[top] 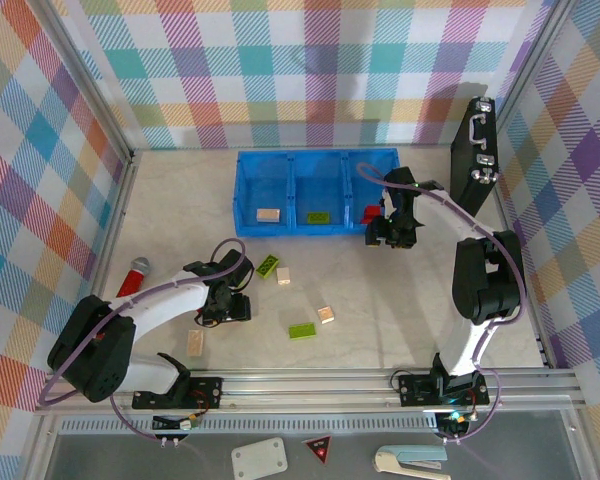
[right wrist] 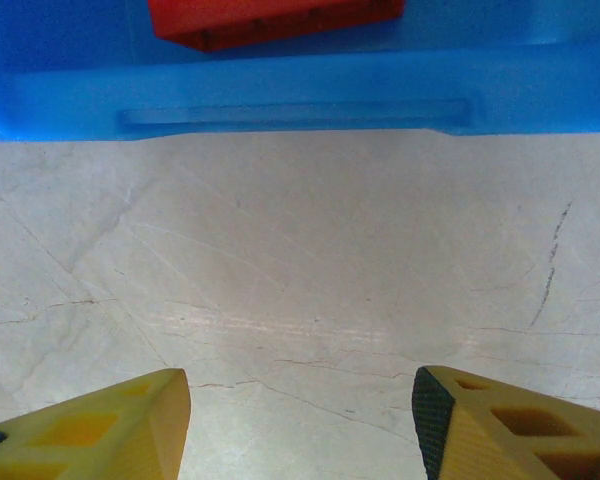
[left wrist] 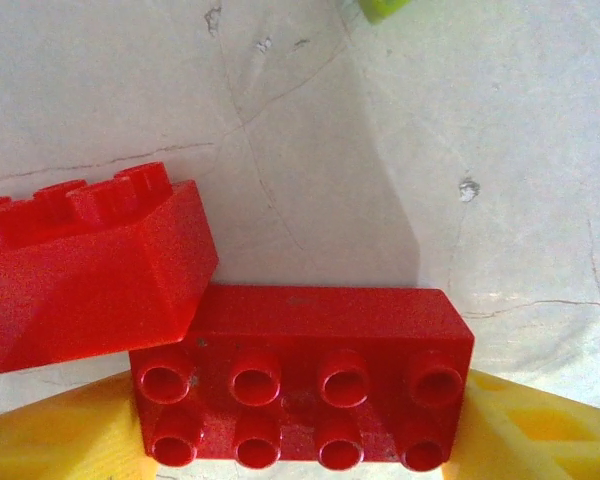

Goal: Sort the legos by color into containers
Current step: Pick up the lego from the bottom-left of the table.

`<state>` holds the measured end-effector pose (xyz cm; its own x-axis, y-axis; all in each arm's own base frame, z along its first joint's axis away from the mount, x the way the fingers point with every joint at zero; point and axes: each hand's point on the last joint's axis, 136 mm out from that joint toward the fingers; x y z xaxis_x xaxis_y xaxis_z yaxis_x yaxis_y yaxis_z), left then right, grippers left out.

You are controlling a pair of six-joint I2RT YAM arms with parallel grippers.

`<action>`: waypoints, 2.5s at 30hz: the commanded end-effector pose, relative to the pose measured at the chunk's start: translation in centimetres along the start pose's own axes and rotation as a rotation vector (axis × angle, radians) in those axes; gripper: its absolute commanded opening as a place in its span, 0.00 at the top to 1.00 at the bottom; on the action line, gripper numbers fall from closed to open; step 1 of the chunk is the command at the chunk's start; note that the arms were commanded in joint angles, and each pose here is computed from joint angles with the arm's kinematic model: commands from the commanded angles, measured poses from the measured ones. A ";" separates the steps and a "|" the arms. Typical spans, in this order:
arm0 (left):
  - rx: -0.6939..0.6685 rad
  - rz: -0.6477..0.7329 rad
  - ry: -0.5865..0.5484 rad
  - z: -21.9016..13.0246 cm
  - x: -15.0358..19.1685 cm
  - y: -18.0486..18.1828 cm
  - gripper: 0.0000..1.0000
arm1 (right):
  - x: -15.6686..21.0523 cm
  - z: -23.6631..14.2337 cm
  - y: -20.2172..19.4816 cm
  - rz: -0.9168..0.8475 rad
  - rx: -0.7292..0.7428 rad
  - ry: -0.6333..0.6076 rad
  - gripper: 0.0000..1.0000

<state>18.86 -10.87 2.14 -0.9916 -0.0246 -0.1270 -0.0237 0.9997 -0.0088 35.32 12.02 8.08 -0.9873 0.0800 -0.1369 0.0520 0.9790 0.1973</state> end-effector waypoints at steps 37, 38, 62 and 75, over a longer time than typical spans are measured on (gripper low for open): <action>0.367 0.606 -0.266 -10.4 -4.5 -11.6 0.49 | 4.2 -7.8 7.0 0.064 -0.426 0.027 0.42; 0.378 0.635 -0.280 -10.9 -4.7 -12.0 0.49 | 4.6 -8.0 7.6 0.074 -0.461 0.053 0.44; 0.716 1.047 -0.390 -18.7 -3.1 -17.8 0.49 | 12.8 -11.4 18.0 0.033 -0.842 0.337 0.47; 0.707 1.054 -0.371 -18.1 -2.9 -17.6 0.49 | 14.7 -10.6 21.1 -0.025 -0.826 0.411 0.47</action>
<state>20.10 -27.44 19.81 -0.4392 0.6454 -0.6249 0.8950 0.3742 -0.2426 20.54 30.70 19.35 -0.9724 -0.1349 0.1902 0.0867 0.5479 0.8320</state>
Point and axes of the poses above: each hand's point on the last joint's axis, 136 mm out from that joint toward the fingers, its own z axis out along the fingers, its own y axis along the line the jaws close on, x = y × z, and after that the axes turned 5 degrees about z, right-handed
